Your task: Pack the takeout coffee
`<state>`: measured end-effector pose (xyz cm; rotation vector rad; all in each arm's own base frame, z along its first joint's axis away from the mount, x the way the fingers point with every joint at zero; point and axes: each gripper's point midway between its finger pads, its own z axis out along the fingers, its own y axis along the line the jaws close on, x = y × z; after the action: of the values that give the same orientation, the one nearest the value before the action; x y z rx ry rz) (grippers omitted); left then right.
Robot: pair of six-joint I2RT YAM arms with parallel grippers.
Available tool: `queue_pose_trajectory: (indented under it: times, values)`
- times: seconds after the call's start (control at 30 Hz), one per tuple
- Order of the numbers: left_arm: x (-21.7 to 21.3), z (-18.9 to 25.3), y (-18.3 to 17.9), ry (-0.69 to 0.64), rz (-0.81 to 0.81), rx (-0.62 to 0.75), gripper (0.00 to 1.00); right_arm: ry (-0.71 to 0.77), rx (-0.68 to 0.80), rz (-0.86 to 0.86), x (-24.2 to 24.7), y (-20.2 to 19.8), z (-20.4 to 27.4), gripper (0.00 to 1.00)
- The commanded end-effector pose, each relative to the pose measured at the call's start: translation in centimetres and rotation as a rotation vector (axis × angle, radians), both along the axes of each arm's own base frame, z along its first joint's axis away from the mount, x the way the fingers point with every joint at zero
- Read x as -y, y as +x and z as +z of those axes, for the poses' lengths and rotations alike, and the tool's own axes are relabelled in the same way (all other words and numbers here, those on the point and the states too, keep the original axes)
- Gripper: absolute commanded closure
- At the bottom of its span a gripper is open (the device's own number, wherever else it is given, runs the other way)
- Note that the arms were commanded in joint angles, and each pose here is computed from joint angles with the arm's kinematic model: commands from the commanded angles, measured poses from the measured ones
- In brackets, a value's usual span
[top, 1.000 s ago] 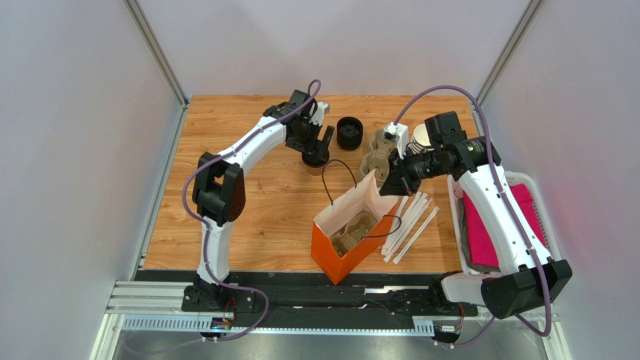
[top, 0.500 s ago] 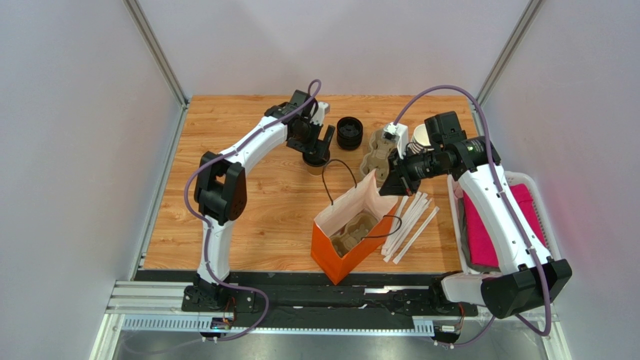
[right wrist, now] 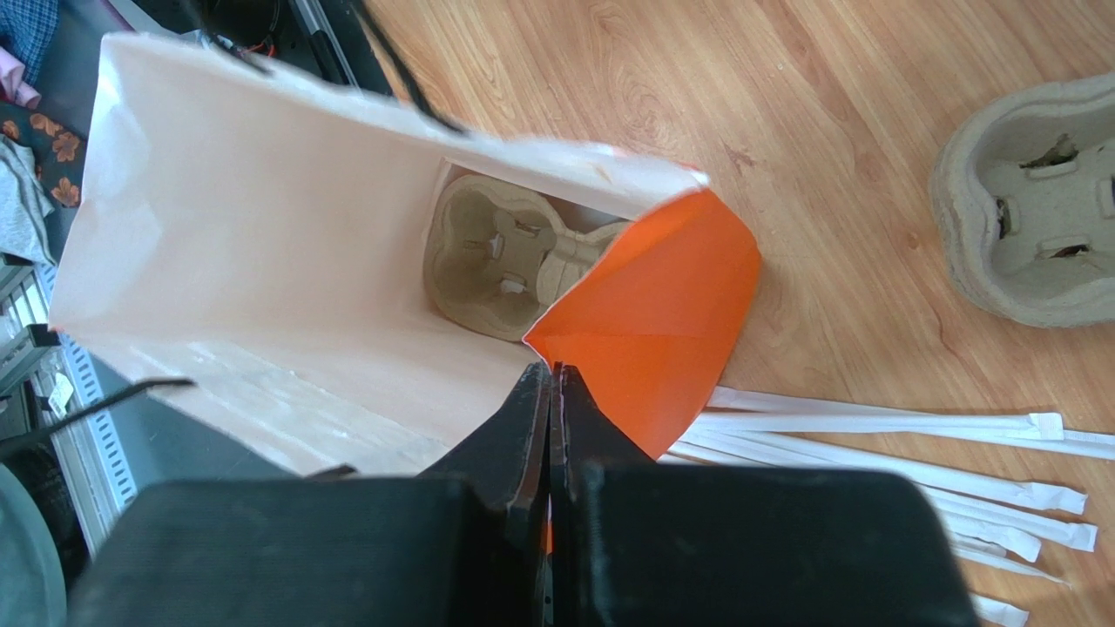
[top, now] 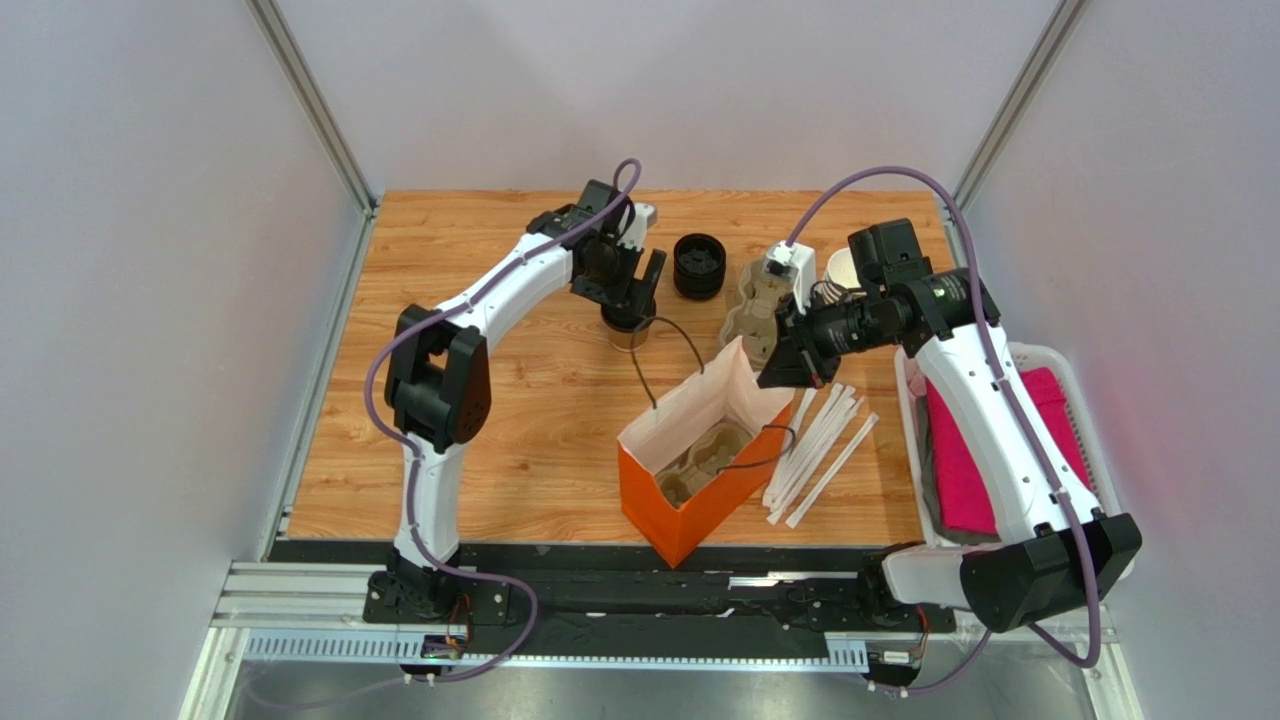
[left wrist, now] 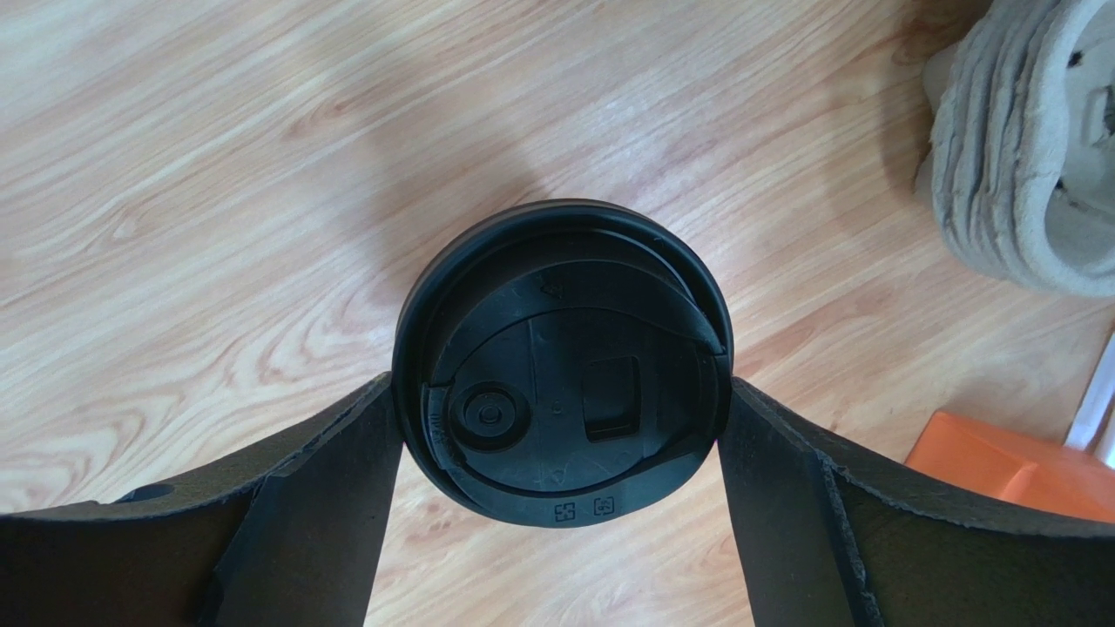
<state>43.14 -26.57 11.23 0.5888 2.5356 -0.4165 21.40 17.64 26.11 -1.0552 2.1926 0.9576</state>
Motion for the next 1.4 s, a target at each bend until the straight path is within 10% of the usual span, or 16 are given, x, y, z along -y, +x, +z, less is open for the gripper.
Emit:
queue_pose_trajectory:
  times: [0.0,0.3,0.67,0.93,1.37]
  values:
    - [-0.7,7.6,-0.7,-0.038,-0.042,0.165,0.26,0.009,0.052,0.004,-0.3,0.7,1.5,1.0]
    - [-4.7,16.6,-6.8,-0.147,-0.15,0.27,0.32,0.033,0.099,0.074,-2.1,0.3,2.8,1.0]
    - [-7.2,31.9,-21.7,-0.23,-0.543,0.713,0.31,0.069,0.179,0.181,-5.2,-0.5,5.3,1.0]
    - [-4.7,33.7,-31.6,-0.29,-0.94,0.786,0.32,0.077,0.214,0.251,-6.7,-1.9,5.9,1.0]
    - [-0.5,31.1,-36.5,-0.094,-1.311,0.881,0.35,0.068,0.293,0.297,-7.8,-4.2,7.3,1.0]
